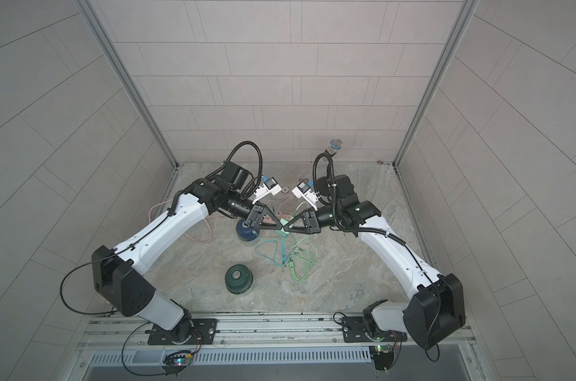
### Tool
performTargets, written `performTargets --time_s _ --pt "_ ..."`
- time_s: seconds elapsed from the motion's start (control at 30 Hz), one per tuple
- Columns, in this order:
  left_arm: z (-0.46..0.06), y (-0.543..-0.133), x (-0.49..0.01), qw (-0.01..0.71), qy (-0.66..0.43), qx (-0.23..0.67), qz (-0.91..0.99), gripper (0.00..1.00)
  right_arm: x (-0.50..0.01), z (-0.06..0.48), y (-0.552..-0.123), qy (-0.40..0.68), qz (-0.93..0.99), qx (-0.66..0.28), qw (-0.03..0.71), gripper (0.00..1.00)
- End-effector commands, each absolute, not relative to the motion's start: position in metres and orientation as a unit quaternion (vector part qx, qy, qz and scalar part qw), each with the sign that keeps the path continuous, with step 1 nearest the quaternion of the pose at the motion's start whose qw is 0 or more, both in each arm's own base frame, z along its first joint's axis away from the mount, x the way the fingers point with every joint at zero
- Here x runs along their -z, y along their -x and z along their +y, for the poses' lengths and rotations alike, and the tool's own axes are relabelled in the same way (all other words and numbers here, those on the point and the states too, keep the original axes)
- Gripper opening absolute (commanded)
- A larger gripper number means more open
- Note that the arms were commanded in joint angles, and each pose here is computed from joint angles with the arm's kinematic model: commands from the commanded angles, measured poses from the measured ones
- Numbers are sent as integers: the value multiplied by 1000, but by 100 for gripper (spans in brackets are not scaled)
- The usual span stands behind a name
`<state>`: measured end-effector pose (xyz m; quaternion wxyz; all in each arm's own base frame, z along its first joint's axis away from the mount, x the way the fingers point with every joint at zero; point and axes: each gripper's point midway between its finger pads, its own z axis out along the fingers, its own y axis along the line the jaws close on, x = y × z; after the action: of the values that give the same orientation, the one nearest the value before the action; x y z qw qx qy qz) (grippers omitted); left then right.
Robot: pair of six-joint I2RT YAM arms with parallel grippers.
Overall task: Charge the cordless meat grinders
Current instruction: Pick up the plug from the center of the board.
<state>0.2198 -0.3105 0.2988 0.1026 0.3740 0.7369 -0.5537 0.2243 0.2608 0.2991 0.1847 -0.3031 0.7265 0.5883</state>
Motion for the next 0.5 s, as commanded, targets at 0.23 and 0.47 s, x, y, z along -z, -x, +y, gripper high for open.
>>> performTargets --time_s 0.23,0.47 --pt "-302 -228 -308 140 -362 536 750 45 -303 255 -235 313 740 -539 252 11" --pt "-268 -264 -308 202 -268 508 793 64 -280 231 -273 307 792 -408 334 10"
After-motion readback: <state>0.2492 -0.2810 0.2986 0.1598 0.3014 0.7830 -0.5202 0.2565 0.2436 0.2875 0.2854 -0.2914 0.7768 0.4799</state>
